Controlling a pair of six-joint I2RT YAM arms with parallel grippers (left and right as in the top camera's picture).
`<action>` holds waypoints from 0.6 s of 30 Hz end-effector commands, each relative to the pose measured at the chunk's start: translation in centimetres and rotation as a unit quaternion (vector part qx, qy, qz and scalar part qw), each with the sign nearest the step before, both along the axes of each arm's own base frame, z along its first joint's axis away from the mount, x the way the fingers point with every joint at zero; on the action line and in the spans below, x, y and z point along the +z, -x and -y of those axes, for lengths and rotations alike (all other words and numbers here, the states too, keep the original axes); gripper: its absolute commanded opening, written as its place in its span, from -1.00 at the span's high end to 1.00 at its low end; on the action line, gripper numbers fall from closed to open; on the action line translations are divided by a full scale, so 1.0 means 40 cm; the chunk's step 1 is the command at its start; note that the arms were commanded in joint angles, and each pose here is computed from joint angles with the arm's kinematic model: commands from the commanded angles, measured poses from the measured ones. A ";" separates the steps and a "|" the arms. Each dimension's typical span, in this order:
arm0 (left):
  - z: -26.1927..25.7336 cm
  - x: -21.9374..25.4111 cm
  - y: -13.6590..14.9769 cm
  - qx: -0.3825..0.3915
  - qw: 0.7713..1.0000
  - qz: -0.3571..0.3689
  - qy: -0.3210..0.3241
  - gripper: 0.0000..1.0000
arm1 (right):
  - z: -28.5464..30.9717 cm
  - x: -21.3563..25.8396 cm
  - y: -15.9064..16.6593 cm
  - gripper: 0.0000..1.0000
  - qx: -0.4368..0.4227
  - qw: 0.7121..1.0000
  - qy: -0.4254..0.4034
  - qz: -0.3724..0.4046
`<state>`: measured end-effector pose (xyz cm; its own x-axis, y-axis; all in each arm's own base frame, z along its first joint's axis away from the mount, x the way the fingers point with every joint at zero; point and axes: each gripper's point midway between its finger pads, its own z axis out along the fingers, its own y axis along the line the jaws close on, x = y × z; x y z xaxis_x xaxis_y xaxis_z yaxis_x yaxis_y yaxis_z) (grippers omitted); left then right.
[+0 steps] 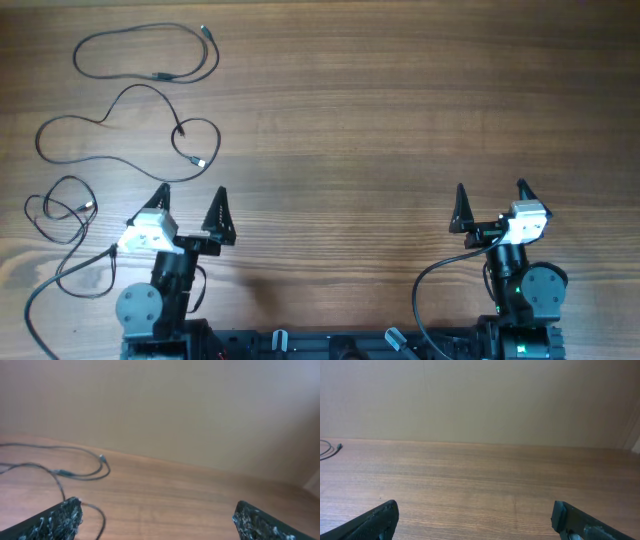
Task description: Untangle cables
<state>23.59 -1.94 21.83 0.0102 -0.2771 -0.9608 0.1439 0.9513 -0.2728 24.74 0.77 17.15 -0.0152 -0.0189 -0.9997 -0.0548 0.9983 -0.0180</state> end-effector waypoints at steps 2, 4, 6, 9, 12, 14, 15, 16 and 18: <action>-0.048 -0.071 -0.019 0.056 0.998 -0.017 -0.011 -1.00 | 0.011 0.003 0.000 -1.00 -0.011 1.000 -0.010 0.002; -0.070 -0.098 -0.024 0.081 0.996 -0.023 -0.011 -1.00 | 0.011 0.003 0.000 -1.00 -0.011 1.000 -0.010 0.002; -0.087 -0.104 -0.026 0.101 0.995 -0.021 -0.012 -1.00 | 0.011 0.003 0.000 -1.00 -0.011 1.000 -0.010 0.002; -0.132 -0.122 -0.020 0.154 0.987 -0.036 -0.012 -1.00 | 0.011 0.003 0.000 -0.99 -0.011 1.000 -0.010 0.002; -0.144 -0.145 -0.017 0.167 0.983 -0.056 -0.055 -1.00 | 0.011 0.003 0.000 -1.00 -0.011 1.000 -0.010 0.002; -0.125 -0.149 -0.020 0.143 0.984 -0.058 -0.092 -1.00 | 0.011 0.003 0.000 -1.00 -0.011 1.000 -0.010 0.002; -0.119 -0.151 -0.021 0.136 0.983 -0.059 -0.107 -1.00 | 0.011 0.003 0.000 -1.00 -0.011 1.000 -0.010 0.002; -0.118 -0.151 -0.021 0.135 0.983 -0.059 -0.112 -1.00 | 0.011 0.003 0.000 -0.99 -0.011 1.000 -0.010 0.002; -0.115 -0.151 -0.021 0.131 0.983 -0.059 -0.118 -1.00 | 0.011 0.003 0.000 -1.00 -0.011 1.000 -0.010 0.002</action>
<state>24.42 3.15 15.97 -0.0491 -0.1238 -0.9911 -0.1646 0.9797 -0.1142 24.74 0.77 17.15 -0.0152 -0.0189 -0.9997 -0.0548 0.9983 -0.0180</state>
